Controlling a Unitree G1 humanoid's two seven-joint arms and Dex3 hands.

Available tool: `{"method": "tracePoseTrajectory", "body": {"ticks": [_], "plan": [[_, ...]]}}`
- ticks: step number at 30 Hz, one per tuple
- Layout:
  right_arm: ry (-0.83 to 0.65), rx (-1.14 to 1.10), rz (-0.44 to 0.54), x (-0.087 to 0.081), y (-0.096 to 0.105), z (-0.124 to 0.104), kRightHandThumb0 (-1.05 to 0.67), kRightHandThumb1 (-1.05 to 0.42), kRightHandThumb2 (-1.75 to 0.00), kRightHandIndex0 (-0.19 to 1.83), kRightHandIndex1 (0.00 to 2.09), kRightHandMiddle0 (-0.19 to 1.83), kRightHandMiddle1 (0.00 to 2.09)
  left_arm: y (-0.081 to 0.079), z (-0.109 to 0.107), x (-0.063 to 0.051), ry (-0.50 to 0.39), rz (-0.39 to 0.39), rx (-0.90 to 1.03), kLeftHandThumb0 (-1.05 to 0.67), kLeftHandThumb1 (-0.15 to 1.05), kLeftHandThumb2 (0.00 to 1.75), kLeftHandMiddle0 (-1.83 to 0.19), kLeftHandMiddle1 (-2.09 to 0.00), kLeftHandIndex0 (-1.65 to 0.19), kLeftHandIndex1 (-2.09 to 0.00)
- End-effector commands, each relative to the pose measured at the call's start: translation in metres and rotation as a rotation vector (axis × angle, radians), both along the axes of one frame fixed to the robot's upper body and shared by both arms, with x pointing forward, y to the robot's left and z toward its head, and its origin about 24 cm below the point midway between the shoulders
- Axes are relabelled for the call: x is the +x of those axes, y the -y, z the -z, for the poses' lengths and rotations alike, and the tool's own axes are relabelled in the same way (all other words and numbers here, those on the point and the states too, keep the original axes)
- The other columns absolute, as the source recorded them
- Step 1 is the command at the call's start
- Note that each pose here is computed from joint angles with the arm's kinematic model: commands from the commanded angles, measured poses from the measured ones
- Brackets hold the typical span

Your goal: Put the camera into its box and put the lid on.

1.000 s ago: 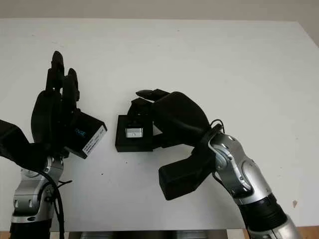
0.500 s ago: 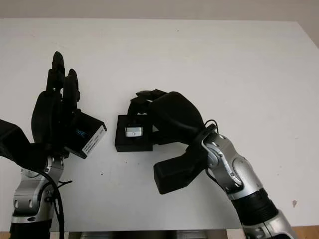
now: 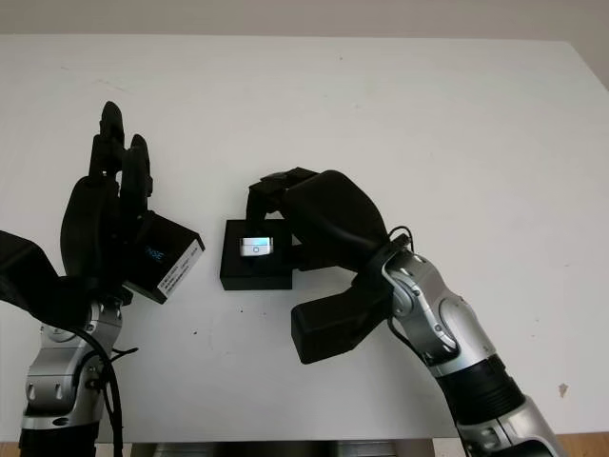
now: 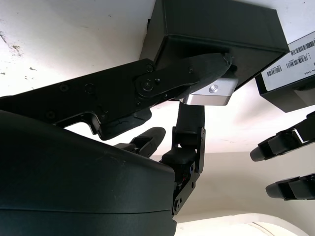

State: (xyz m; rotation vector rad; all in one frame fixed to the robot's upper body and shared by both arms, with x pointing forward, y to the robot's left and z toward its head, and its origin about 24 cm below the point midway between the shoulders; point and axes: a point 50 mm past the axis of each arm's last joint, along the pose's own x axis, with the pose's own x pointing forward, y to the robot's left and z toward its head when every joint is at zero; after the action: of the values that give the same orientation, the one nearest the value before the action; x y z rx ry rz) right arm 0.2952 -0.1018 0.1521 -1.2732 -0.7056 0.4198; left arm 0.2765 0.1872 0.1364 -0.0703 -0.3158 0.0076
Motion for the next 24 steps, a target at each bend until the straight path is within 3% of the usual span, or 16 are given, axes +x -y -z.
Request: {"method": "tracePoseTrajectory", "body": {"ticks": [1, 12, 20, 24], "plan": [[0.017, -0.015, -0.01, -0.0004, -0.0018, -0.0032, -0.62, -1.04, -0.06, 0.47, 0.34, 0.5, 1.44, 0.0, -0.0019, -0.0032, 0.017, 0.0, -0.003, -0.8, 1.05, 0.47, 0.19, 0.0, 0.19, 0.0], [0.082, -0.036, -0.026, -0.0026, -0.0019, -0.0063, -0.55, -1.03, -0.05, 0.48, 0.41, 0.5, 1.54, 0.001, -0.0036, -0.0022, 0.031, -0.01, 0.006, -0.8, 1.05, 0.48, 0.19, 0.0, 0.19, 0.0], [0.302, 0.023, -0.105, -0.0098, -0.005, -0.0039, -0.44, -0.91, -0.04, 0.52, 0.57, 0.53, 1.42, 0.002, -0.0034, -0.0015, 0.027, -0.001, 0.004, -0.8, 1.05, 0.48, 0.19, 0.0, 0.19, 0.0], [0.41, 0.041, -0.168, -0.0098, -0.0053, 0.0015, -0.4, -0.91, -0.06, 0.39, 0.77, 0.5, 1.59, 0.0023, -0.0036, -0.0012, 0.02, 0.002, -0.006, -0.81, 1.05, 0.47, 0.19, 0.0, 0.19, 0.0]]}}
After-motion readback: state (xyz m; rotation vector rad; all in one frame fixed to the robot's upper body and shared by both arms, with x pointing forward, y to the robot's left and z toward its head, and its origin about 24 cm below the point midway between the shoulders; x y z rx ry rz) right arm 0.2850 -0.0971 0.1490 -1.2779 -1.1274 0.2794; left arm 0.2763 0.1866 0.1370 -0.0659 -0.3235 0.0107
